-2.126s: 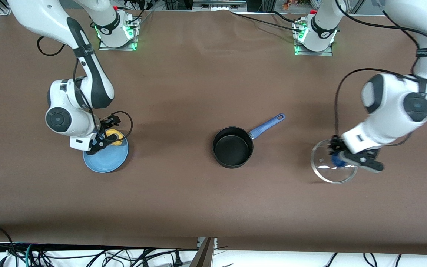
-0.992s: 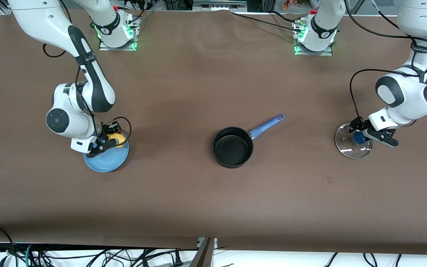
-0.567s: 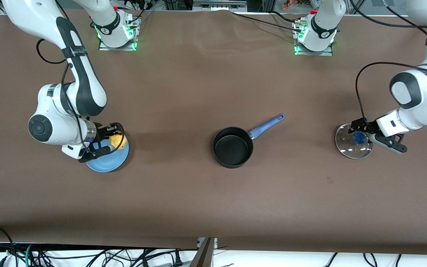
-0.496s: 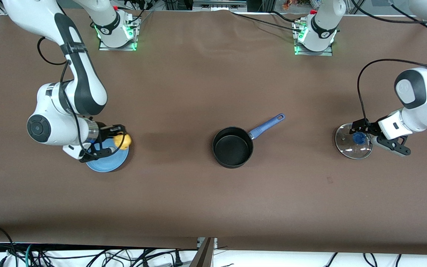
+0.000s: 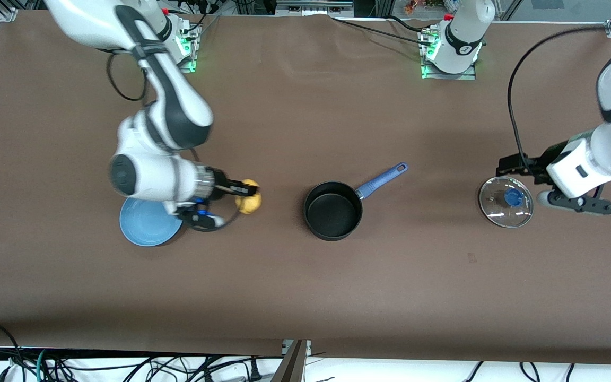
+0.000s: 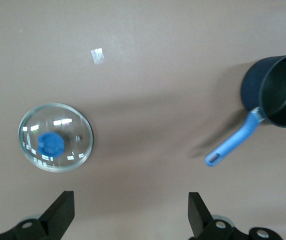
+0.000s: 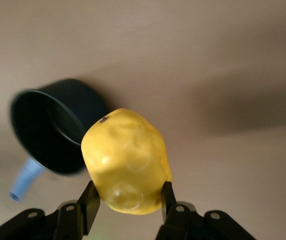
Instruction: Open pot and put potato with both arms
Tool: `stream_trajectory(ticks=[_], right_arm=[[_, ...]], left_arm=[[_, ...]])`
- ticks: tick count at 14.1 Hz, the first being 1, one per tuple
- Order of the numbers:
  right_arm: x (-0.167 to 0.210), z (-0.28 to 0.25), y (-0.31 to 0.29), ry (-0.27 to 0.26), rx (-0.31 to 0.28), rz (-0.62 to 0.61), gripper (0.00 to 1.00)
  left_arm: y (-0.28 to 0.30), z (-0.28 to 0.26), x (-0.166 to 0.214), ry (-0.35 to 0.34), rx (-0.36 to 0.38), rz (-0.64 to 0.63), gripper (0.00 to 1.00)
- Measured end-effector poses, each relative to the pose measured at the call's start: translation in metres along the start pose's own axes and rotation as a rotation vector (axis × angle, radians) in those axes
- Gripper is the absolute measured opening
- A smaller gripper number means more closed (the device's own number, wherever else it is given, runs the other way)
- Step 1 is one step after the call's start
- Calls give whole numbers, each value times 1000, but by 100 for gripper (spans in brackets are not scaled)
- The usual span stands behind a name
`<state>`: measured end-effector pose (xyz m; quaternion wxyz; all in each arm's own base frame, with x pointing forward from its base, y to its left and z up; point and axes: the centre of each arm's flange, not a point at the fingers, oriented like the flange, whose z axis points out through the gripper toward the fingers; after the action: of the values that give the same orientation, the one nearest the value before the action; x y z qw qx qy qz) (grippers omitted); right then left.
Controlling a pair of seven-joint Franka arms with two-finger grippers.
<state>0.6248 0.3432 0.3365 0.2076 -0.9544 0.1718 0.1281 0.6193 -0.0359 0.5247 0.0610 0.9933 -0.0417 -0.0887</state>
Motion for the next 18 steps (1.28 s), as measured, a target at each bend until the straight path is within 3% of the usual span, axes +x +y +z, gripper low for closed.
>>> stream_trajectory(ticks=[5, 7, 10, 13, 15, 18], right_arm=[[-61, 88, -101, 128, 176, 199, 55], [-80, 105, -119, 159, 240, 238, 70], [-88, 100, -130, 168, 270, 242, 99], [-83, 81, -137, 184, 294, 236, 100], [-74, 62, -134, 219, 252, 200, 100], [-47, 11, -107, 272, 69, 105, 100]], left_arm=[[24, -52, -39, -21, 9, -61, 100], [23, -56, -42, -18, 11, -83, 100], [34, -54, -42, -22, 14, -86, 100], [46, -52, -41, -21, 53, -78, 100], [45, -51, -40, -17, 63, -65, 100], [44, -49, -38, -20, 64, -64, 100]])
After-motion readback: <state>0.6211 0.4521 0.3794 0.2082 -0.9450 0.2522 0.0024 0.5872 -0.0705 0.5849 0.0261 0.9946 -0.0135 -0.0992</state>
